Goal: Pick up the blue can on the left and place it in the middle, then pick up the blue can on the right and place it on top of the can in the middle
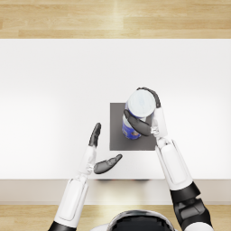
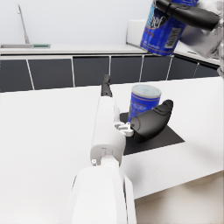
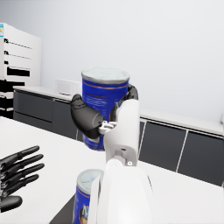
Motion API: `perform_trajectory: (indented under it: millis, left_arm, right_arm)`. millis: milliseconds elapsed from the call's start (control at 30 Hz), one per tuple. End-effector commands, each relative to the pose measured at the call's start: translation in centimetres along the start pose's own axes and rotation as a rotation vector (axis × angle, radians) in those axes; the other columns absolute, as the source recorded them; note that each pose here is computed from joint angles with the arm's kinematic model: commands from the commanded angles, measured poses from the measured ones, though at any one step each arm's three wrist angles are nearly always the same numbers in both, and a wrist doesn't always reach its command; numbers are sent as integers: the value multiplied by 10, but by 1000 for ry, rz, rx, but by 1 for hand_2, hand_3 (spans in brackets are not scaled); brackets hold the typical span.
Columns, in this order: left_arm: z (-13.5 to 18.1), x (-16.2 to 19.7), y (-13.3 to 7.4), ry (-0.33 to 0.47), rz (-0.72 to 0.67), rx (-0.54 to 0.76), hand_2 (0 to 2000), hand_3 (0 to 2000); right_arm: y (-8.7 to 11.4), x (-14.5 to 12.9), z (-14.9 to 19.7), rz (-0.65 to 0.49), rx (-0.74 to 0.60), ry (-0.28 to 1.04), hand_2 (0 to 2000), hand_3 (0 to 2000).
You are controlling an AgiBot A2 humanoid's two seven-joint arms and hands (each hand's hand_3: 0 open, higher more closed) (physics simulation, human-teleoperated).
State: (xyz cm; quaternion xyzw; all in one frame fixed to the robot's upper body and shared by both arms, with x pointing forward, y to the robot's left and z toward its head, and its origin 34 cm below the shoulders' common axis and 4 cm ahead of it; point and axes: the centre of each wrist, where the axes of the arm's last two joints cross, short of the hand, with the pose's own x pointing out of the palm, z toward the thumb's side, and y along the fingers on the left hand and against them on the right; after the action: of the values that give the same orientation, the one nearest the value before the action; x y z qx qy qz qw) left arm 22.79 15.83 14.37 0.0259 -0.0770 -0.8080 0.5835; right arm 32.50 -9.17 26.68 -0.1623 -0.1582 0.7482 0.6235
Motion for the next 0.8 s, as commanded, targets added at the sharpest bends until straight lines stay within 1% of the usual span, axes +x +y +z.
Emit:
perform_trajectory:
  millis: [33,100,167,200,300,400,533,633,800]
  left_arm:
    - [-2,20,-4,-10,-77,-10,0,0]
    - [1,24,-5,-16,-87,2,0,0]
    - [6,24,-6,-19,-88,21,0,0]
    - [7,24,-6,-20,-83,26,0,0]
    - [8,25,-7,-25,-84,27,0,0]
    - [4,26,-8,-30,-83,11,0,0]
    - [0,27,-9,-36,-82,-3,0,0]
    - [4,25,-8,-40,-70,14,0,0]
    - [5,26,-8,-48,-66,20,0,0]
  right_arm:
    - [-7,0,-5,-25,27,0,2000,1520]
    - [-4,2,-14,-40,62,5,2000,1520]
    - [4,2,-18,-46,75,6,2000,1520]
    - [9,3,-23,-39,94,11,2000,1520]
    - [15,7,-32,-27,127,18,2000,1520]
    - [15,9,-38,-29,150,17,2000,1520]
    - [8,9,-43,-48,176,10,2000,1520]
    - [10,6,-54,-64,215,13,2000,1520]
    - [14,8,-62,-65,245,12,2000,1520]
